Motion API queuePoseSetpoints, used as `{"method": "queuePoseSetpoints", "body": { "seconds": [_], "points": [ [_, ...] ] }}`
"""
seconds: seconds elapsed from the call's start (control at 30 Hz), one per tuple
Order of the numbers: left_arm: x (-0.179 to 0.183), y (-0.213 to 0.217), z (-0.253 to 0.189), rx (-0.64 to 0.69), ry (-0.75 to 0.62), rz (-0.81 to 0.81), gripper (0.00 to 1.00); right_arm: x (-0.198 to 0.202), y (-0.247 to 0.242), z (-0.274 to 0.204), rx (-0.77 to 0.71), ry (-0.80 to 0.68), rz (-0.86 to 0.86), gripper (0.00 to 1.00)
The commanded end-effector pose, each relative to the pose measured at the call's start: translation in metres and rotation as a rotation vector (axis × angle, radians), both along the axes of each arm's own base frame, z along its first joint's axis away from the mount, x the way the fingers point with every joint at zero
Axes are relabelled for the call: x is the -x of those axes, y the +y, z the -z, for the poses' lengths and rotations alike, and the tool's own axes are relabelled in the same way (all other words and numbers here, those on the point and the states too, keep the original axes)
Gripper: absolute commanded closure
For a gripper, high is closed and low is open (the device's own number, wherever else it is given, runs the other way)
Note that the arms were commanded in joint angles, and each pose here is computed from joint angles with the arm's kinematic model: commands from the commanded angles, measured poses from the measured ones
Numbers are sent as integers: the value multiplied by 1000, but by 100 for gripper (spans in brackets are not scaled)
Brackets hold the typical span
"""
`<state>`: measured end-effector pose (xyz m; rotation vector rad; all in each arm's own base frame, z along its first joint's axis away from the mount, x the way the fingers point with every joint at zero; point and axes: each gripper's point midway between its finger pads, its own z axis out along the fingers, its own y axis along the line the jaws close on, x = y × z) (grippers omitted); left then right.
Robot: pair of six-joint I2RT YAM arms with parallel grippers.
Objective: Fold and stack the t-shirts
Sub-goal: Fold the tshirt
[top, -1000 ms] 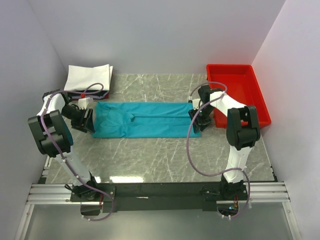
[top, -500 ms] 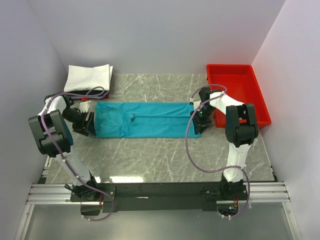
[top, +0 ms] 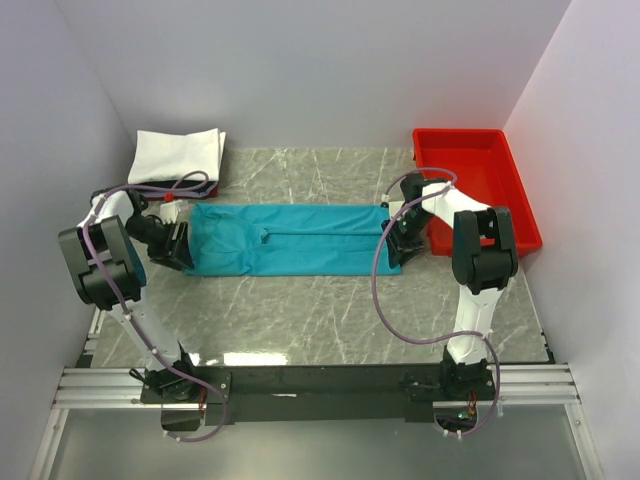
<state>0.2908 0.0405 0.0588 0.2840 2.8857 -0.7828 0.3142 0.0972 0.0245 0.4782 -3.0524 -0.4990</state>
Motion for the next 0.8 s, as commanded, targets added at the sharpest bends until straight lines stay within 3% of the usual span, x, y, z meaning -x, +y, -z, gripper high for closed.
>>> {"method": "queuePoseSetpoints", "body": {
  "seconds": [0.0, 0.33, 0.77],
  "points": [
    [-15, -7, -6, 45, -40, -10, 43, -13, 4, -17, -35, -44, 21, 60],
    [-29, -19, 3, 37, -40, 0, 47, -22, 6, -17, -50, -40, 40, 60],
    [-34, -12, 2, -12, -37, -12, 89, -8, -7, -12, -5, -1, 21, 99]
  ]
}}
